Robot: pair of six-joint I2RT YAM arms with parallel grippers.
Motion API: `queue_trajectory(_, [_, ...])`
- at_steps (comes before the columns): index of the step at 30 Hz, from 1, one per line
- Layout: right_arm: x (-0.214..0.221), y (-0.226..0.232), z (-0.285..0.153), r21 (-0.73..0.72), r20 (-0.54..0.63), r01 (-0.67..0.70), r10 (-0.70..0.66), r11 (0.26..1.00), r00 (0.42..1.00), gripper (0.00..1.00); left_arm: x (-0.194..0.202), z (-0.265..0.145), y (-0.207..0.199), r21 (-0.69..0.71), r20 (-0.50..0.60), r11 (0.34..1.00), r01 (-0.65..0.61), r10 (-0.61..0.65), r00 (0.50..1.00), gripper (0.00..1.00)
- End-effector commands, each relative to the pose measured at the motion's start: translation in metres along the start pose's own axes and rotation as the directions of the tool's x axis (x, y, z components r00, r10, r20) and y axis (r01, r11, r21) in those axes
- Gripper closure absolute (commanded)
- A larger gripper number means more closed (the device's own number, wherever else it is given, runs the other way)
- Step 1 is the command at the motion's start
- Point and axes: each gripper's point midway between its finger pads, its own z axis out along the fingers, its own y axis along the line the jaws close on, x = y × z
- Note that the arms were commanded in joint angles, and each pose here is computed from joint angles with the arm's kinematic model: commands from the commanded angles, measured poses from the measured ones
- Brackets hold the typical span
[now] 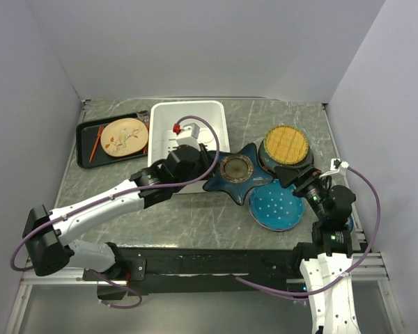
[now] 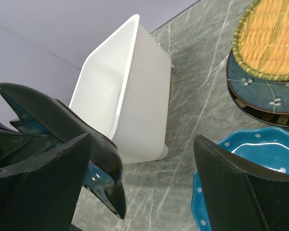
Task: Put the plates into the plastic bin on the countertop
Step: Place the plate in the plastic bin.
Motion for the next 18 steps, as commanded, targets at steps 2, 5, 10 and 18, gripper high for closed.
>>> queue_trajectory(2, [-0.016,0.019,-0.004,-0.047,0.051,0.033,-0.031,0.998,0.998,0.06,-0.088,-0.038,-0.050,0.193,0.211,0.976,0.097,-0.138,0.968,0.99])
queue_trajectory(5, [-0.015,0.018,-0.004,-0.048,0.048,0.033,-0.030,0.998,0.998,0.06,-0.095,-0.041,-0.046,0.186,0.226,0.978,0.096,-0.137,0.964,0.99])
queue_trajectory(10, [-0.014,0.017,-0.004,-0.044,0.046,0.032,-0.030,0.999,0.999,0.04,-0.106,-0.043,-0.039,0.175,0.248,0.980,0.098,-0.140,0.959,0.99])
queue_trajectory(18, [-0.010,0.012,-0.003,-0.041,0.040,0.031,-0.029,0.999,0.999,0.03,-0.131,-0.043,-0.022,0.119,0.289,0.990,0.076,-0.108,0.951,0.99])
